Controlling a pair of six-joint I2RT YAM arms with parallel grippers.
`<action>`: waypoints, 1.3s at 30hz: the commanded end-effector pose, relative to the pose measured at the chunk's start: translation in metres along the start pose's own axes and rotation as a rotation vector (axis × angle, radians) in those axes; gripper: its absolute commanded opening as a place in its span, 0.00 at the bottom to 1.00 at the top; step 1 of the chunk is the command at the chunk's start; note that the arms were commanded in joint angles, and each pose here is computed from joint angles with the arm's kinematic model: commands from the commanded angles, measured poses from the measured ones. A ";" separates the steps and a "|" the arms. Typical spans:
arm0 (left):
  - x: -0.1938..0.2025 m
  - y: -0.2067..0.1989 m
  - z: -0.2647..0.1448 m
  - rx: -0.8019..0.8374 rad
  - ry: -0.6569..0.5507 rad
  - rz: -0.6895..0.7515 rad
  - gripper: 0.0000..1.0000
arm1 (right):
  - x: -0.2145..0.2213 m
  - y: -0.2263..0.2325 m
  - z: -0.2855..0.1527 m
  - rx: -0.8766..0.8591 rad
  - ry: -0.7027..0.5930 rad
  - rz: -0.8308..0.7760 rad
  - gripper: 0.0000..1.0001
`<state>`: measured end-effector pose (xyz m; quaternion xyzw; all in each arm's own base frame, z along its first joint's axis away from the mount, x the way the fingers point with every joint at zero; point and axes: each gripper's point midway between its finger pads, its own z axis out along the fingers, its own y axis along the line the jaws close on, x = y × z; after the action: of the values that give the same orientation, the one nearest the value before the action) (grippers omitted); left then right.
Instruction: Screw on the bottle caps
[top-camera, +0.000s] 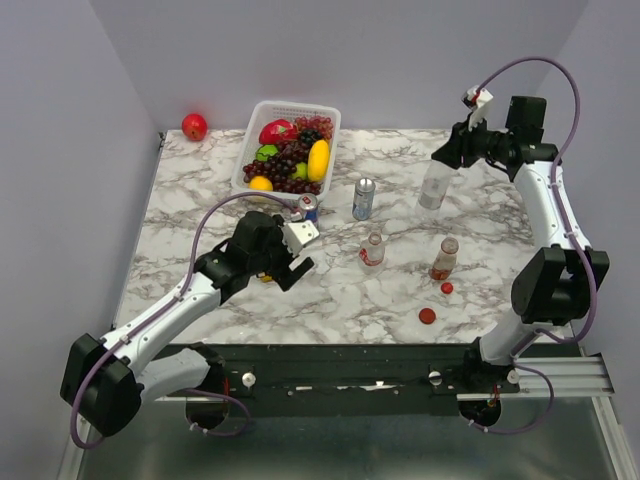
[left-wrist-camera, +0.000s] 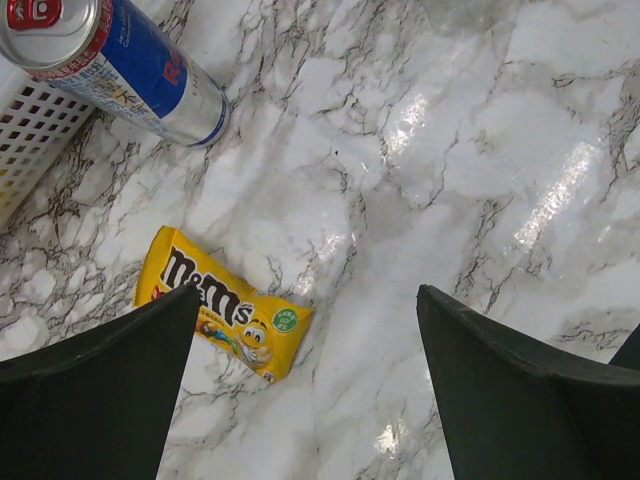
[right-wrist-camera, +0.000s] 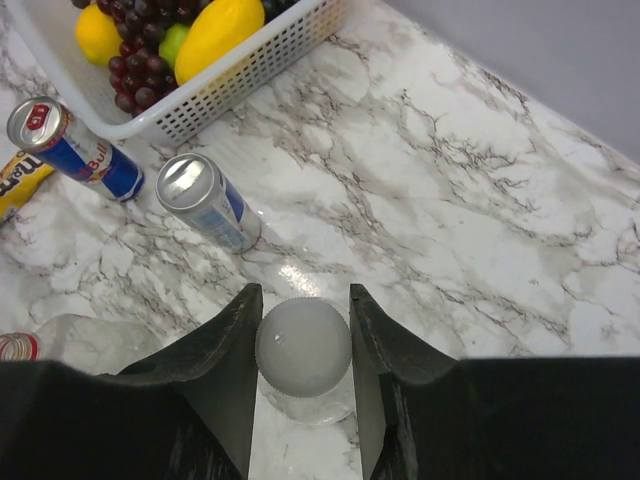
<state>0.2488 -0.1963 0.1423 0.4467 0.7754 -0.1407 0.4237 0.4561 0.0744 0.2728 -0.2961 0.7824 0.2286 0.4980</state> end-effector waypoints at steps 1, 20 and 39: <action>0.015 0.007 0.000 -0.023 0.071 0.031 0.98 | -0.016 0.000 -0.002 -0.042 -0.099 -0.075 0.17; 0.010 0.014 0.003 -0.024 0.063 0.001 0.99 | 0.028 0.011 0.009 -0.098 -0.089 -0.116 0.28; 0.011 0.010 0.007 -0.004 0.050 -0.015 0.98 | 0.038 0.019 0.010 -0.122 -0.091 -0.109 0.56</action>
<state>0.2542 -0.1828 0.1249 0.4471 0.7948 -0.1188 0.3928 0.4388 0.0866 0.2239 -0.3458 0.7406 0.2682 0.5099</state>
